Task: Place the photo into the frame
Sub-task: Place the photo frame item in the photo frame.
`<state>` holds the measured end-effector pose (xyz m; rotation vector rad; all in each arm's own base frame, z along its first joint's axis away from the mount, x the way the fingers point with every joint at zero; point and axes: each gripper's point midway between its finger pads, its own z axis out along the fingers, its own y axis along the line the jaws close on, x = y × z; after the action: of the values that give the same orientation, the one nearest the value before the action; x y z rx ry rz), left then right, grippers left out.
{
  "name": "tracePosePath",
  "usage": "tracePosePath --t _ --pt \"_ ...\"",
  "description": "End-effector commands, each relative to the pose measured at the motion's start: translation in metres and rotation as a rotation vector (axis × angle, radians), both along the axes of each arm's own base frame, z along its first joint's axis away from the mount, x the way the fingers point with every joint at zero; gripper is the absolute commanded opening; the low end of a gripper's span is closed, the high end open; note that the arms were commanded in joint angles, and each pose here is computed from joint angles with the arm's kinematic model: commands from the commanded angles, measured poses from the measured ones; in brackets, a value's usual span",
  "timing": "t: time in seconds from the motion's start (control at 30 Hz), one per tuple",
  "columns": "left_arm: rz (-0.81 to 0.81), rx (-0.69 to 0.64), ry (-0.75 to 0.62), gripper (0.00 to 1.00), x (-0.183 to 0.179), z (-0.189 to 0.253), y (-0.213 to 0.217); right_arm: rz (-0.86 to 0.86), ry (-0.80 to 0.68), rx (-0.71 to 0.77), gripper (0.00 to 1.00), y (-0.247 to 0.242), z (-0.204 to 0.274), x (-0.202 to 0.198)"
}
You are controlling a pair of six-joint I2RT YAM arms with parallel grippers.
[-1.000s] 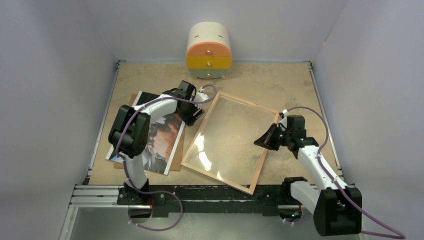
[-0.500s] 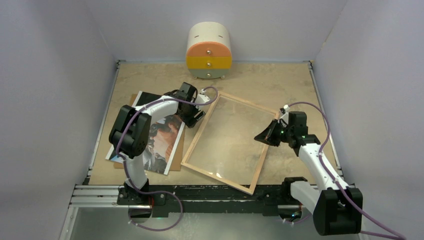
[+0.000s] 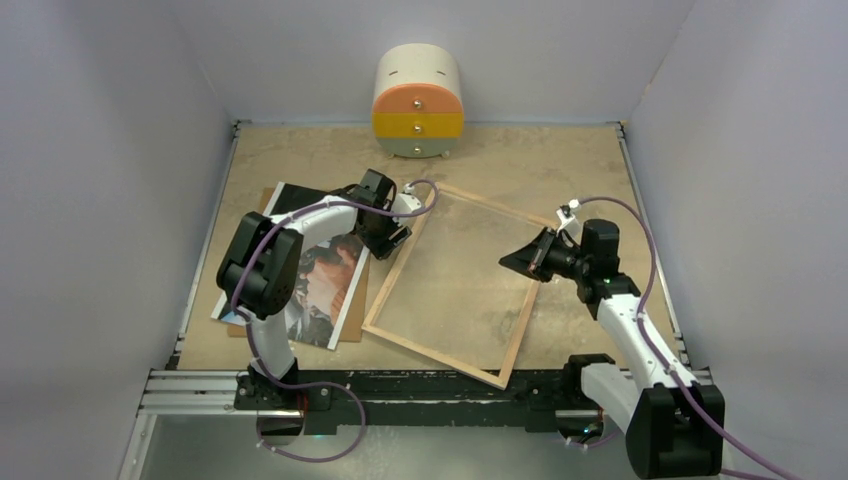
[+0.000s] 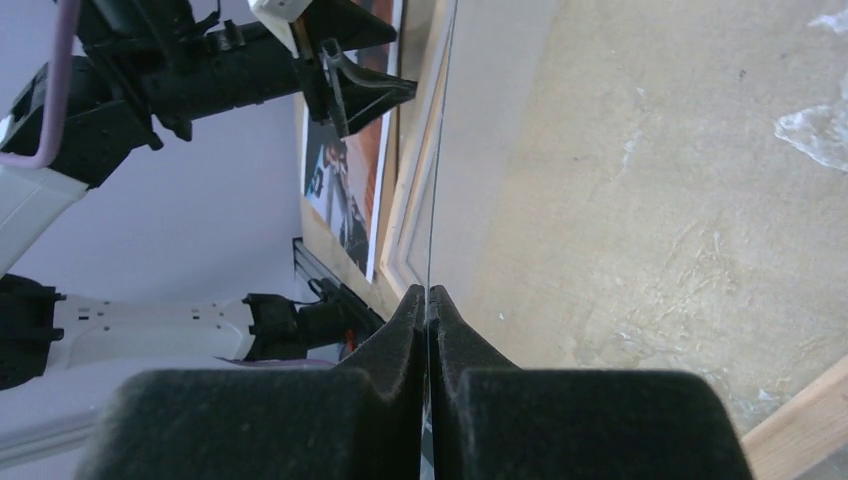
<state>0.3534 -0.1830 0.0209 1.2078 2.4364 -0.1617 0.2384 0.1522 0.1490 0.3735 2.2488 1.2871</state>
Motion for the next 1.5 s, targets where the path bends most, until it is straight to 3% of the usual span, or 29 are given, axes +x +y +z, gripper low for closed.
tracePosePath --t 0.0,0.23,0.63,1.47 --pt "-0.035 -0.027 0.035 0.64 -0.015 -0.001 -0.005 0.058 -0.145 0.076 0.0 0.009 0.035 0.002" --pt "-0.034 -0.028 0.035 0.64 -0.015 0.0 -0.005 0.074 -0.225 0.099 0.0 0.011 0.053 -0.001" --pt "-0.032 -0.029 0.03 0.63 -0.016 0.001 -0.004 0.044 -0.162 0.143 0.0 0.012 0.038 0.004" --pt "-0.055 -0.082 0.057 0.58 -0.021 0.01 -0.014 -0.049 -0.215 0.33 0.0 0.014 0.073 0.015"
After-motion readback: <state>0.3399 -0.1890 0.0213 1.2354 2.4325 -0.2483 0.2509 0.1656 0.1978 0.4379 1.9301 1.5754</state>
